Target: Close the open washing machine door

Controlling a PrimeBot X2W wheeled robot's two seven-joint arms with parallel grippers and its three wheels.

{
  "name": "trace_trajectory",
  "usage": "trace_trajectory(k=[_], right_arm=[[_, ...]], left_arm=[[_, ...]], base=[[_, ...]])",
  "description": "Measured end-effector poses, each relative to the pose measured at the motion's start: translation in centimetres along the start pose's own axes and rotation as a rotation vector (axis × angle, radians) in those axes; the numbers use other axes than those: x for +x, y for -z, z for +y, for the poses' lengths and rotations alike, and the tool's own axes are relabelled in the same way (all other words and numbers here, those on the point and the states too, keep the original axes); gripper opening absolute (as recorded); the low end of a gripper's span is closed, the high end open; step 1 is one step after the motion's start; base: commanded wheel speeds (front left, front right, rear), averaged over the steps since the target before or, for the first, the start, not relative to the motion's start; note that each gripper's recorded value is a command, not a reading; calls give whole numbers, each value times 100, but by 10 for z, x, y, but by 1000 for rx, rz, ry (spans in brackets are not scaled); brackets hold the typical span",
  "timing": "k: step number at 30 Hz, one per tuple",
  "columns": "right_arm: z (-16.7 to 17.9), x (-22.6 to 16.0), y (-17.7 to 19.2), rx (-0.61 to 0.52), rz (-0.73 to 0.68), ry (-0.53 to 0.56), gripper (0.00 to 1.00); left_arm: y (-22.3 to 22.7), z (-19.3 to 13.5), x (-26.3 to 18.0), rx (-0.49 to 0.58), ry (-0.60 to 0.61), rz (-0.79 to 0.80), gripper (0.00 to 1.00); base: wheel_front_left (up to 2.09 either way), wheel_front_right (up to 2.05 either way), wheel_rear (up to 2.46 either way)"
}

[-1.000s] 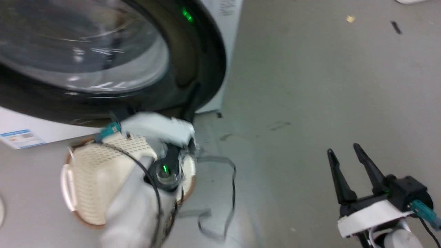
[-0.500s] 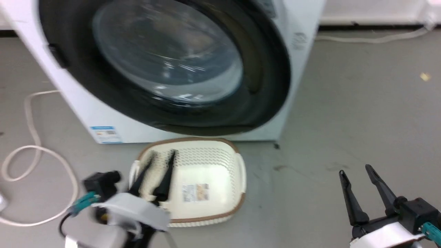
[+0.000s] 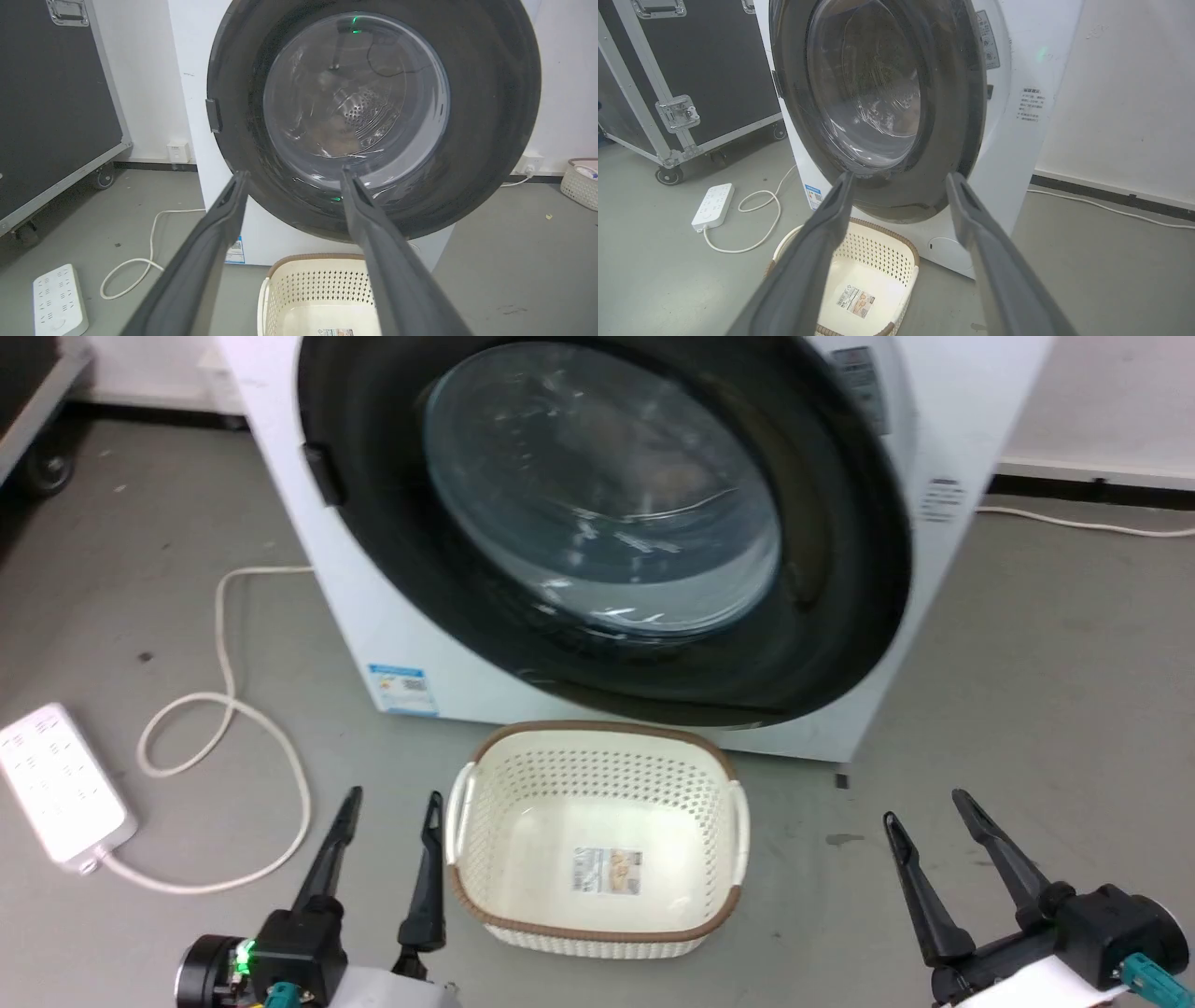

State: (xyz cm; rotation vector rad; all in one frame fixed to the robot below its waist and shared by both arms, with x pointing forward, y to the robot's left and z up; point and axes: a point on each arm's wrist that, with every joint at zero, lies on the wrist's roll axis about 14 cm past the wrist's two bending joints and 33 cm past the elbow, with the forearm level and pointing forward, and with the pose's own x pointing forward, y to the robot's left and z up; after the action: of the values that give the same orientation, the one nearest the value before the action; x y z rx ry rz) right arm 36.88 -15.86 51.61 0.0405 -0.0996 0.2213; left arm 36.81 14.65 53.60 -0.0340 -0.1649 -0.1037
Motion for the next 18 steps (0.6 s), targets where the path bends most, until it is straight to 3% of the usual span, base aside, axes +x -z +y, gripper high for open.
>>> trace_trajectory(k=[1, 2, 9, 18], right_arm=[[4, 2, 1, -3, 3, -17, 100], [16, 8, 9, -16, 29, -83, 0], [33, 49, 9, -39, 26, -239, 0], [14, 137, 2, -77, 55, -333, 0]], left_arm=[[0, 4, -2, 2, -17, 0, 100], [1, 12, -3, 4, -53, 2, 100], [16, 23, -3, -11, -106, 46, 100], [36, 34, 8, -6, -145, 95, 100]], base=[[0, 0, 0], [0, 0, 0], [0, 0, 0], [0, 0, 0]])
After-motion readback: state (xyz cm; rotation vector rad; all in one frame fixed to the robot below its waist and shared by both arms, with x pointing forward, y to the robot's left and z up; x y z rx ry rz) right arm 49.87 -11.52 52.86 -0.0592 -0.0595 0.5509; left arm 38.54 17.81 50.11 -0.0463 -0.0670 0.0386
